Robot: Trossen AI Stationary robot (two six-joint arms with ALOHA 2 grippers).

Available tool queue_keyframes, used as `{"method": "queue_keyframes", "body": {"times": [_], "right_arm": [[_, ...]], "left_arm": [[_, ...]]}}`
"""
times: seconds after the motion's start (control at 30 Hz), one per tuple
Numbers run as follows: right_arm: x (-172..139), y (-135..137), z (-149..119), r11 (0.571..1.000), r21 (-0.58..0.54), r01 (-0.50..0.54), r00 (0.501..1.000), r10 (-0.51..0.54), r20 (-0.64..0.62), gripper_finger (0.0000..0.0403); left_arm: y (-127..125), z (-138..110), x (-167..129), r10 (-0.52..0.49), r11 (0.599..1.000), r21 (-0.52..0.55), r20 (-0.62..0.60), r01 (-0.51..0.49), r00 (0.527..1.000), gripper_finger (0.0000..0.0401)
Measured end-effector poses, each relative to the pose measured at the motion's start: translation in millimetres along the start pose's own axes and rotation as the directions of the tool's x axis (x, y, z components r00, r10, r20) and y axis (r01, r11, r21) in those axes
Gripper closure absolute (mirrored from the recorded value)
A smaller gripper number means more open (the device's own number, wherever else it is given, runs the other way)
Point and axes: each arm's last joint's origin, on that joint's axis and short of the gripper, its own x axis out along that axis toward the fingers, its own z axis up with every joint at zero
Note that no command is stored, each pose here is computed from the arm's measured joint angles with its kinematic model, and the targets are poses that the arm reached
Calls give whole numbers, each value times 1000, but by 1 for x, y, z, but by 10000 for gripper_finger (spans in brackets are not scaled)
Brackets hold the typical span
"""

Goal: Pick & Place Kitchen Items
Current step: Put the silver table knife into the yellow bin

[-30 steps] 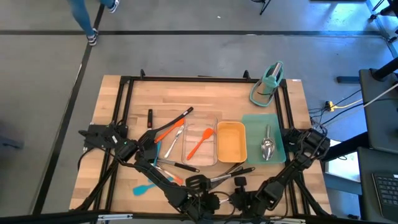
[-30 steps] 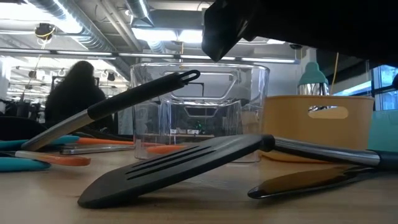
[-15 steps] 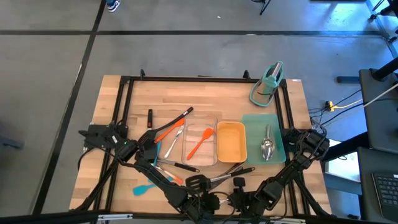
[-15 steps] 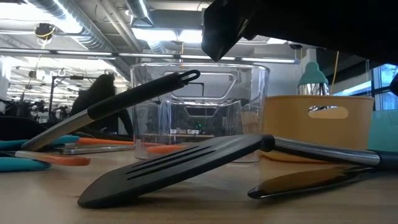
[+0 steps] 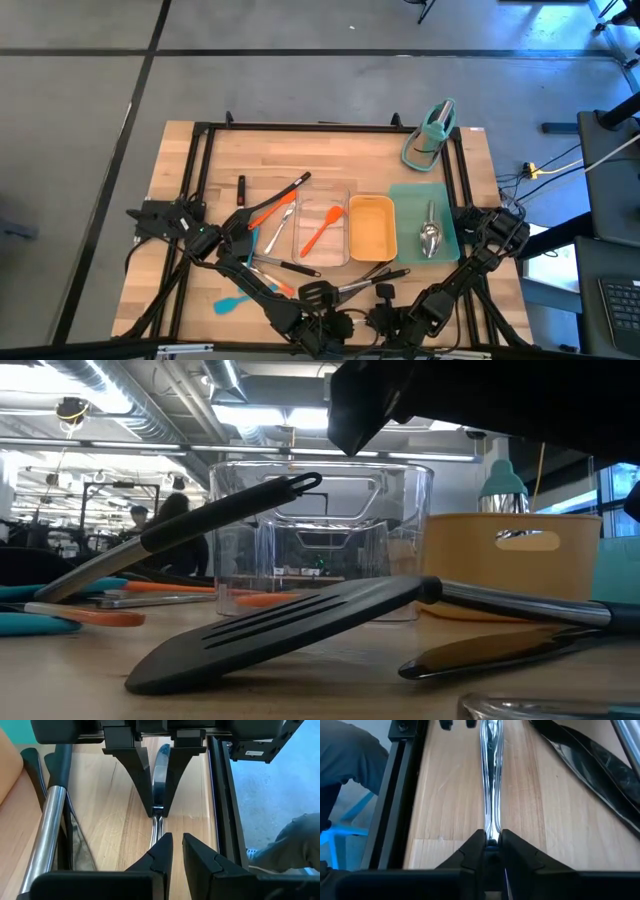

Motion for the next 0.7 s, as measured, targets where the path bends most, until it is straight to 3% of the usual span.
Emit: {"method": "queue_keyframes", "body": {"times": [0.3,0.7], "right_arm": [[0,0,0,1000,30,-5,1000,5,5,344],[-9,4,9,999,20,-50,999,50,-3,345]], "left_arm": [[4,0,2,1,997,76,-21,1,1000,355],[7,-5,9,-10,986,168,-56,19,998,295]]}}
